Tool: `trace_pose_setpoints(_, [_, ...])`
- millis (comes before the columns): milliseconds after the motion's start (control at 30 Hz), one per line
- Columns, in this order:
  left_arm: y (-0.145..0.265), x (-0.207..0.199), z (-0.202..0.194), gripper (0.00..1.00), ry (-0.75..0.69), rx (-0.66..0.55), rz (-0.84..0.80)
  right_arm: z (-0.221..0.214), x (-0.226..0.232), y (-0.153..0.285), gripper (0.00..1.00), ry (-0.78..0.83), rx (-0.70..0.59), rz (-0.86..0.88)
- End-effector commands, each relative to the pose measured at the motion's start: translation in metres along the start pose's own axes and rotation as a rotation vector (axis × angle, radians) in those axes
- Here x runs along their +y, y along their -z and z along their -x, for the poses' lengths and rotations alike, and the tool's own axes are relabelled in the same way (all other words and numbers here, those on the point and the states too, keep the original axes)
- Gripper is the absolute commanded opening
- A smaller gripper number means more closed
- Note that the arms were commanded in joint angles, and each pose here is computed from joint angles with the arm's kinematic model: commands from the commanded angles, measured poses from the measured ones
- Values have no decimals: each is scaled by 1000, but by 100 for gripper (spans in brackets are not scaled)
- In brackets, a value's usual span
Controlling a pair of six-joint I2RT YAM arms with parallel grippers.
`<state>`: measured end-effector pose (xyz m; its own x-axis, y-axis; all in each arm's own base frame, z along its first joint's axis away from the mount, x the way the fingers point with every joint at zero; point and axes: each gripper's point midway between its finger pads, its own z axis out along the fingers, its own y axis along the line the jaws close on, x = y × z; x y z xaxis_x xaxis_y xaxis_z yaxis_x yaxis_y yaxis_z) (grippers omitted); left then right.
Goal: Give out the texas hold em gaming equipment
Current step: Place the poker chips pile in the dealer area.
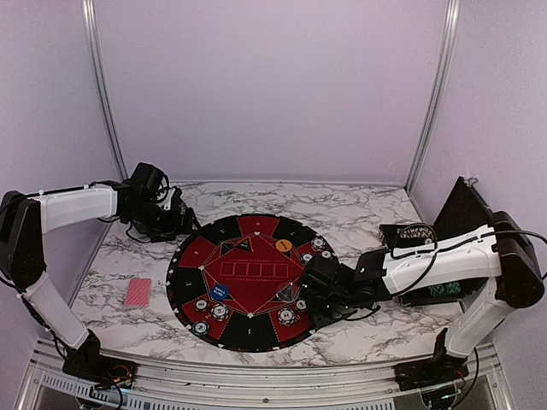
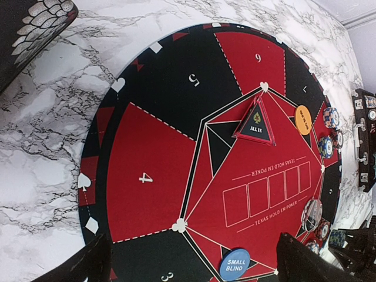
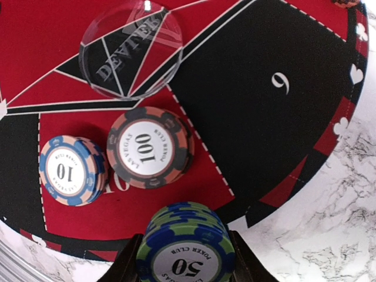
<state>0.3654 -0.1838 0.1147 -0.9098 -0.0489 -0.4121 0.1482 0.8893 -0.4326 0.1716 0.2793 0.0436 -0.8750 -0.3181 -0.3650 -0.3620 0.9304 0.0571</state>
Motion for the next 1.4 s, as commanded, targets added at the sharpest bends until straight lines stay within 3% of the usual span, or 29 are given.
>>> trace_pose_setpoints(0, [-4,2,1,99,-13,6,5,3,14,0,29,-30,-37,26])
trace_pose_setpoints(1367, [-7,2,-1,99,-6,16,1,-14,43,-19,33,32,12,29])
